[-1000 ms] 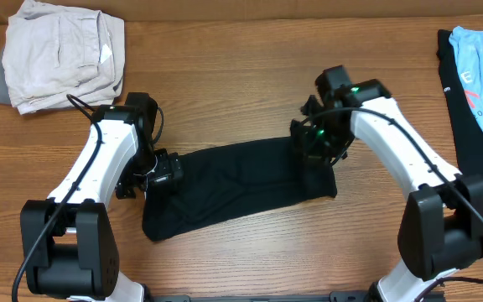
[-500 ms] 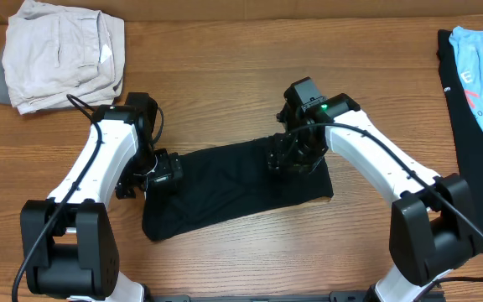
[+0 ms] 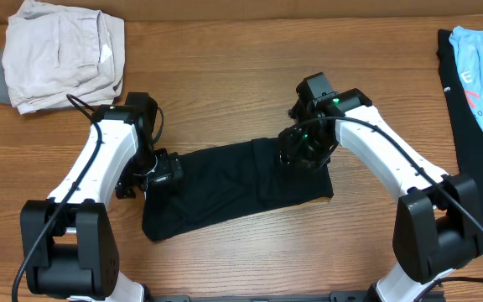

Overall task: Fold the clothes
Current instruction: 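Carry the right end leftward over the strip and lay it down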

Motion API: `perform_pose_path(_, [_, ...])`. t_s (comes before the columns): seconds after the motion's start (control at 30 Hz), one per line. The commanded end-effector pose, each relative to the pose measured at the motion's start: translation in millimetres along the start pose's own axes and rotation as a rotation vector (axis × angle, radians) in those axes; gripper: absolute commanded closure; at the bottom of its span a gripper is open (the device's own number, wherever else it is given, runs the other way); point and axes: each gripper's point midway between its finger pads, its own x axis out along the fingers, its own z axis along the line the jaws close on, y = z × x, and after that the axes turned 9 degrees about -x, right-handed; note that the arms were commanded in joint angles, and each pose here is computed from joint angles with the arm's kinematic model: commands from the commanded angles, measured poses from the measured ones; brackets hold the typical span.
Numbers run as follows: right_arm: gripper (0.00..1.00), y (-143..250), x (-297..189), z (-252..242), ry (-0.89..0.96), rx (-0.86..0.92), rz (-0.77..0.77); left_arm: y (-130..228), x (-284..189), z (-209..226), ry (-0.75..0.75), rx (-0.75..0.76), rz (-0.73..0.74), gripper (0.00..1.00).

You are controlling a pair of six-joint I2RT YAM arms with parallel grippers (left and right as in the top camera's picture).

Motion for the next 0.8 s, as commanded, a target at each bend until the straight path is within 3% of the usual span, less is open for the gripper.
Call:
perform_pose_path(0.0, [0.60, -7.8, 0.5, 10.5, -0.016, -0.038, -0.031, -3.4, -5.6, -2.7, 0.021, -0.017, -0.016, 0.00])
perform_pose_path(0.27, [0.83, 8.2, 43.3, 11.1, -0.032, 0.023, 0.029, -3.4, -5.6, -2.6, 0.021, -0.017, -0.016, 0.00])
perform_pose_path(0.5, [0.84, 20.0, 77.1, 19.5, -0.156, 0.055, 0.120, -3.3, -5.6, -2.6, 0.020, -0.017, -0.015, 0.00])
perform_pose_path(0.6, [0.95, 27.0, 88.7, 21.6, -0.198, 0.077, 0.174, -3.3, -5.6, -2.6, 0.020, -0.017, -0.015, 0.00])
perform_pose_path(0.77, [0.96, 20.8, 73.1, 24.8, -0.179, 0.067, 0.145, -3.3, -5.6, -2.5, 0.020, -0.017, -0.015, 0.00])
